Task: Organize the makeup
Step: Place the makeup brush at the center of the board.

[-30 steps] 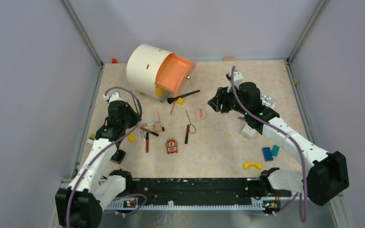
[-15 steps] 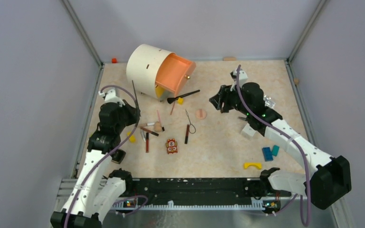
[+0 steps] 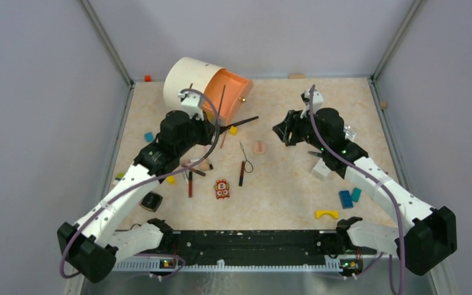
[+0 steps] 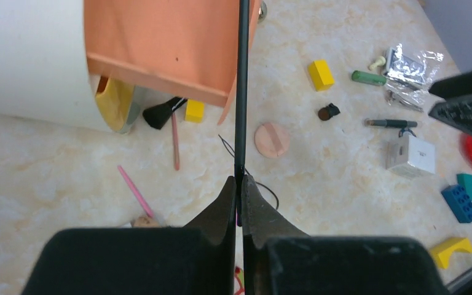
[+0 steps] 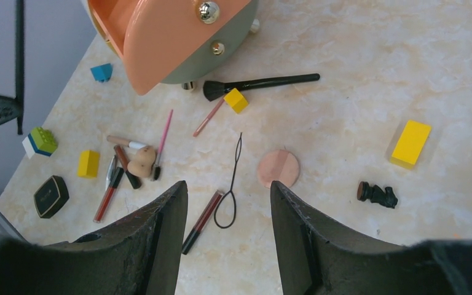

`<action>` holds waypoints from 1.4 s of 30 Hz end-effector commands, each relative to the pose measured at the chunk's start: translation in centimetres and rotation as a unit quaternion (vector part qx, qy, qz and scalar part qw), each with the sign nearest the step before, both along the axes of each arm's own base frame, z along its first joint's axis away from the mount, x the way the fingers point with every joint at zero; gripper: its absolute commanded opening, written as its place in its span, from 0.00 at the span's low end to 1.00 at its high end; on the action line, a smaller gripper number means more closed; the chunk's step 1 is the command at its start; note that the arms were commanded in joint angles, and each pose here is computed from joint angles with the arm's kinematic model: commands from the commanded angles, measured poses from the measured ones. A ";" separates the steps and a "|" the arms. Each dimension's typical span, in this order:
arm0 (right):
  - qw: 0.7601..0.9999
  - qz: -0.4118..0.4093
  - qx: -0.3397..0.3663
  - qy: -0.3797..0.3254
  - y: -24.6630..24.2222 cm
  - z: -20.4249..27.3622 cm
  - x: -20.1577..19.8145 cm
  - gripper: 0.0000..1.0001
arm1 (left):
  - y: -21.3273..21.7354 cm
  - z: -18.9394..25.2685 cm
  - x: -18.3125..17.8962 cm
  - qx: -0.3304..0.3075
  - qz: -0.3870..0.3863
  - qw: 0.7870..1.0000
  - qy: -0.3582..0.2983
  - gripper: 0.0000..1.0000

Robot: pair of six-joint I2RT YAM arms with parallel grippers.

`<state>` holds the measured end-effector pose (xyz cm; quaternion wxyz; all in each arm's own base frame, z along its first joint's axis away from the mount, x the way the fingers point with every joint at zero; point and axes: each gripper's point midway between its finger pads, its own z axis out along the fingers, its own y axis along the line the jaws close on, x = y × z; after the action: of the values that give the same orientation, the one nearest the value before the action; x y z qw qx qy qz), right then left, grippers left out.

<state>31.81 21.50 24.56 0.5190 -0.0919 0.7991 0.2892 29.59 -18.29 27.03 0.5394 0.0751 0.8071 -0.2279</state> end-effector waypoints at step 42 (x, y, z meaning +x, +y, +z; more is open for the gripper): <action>0.999 -0.038 -0.024 -0.031 -2.7 1.3 -0.6 0.52 | -0.5 1.2 13.5 0.059 0.096 0.993 0.034 0.00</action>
<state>31.06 19.37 25.08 0.5375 -0.0871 0.8009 0.2493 43.00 -18.64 25.42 0.4970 0.0230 0.8598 -0.1146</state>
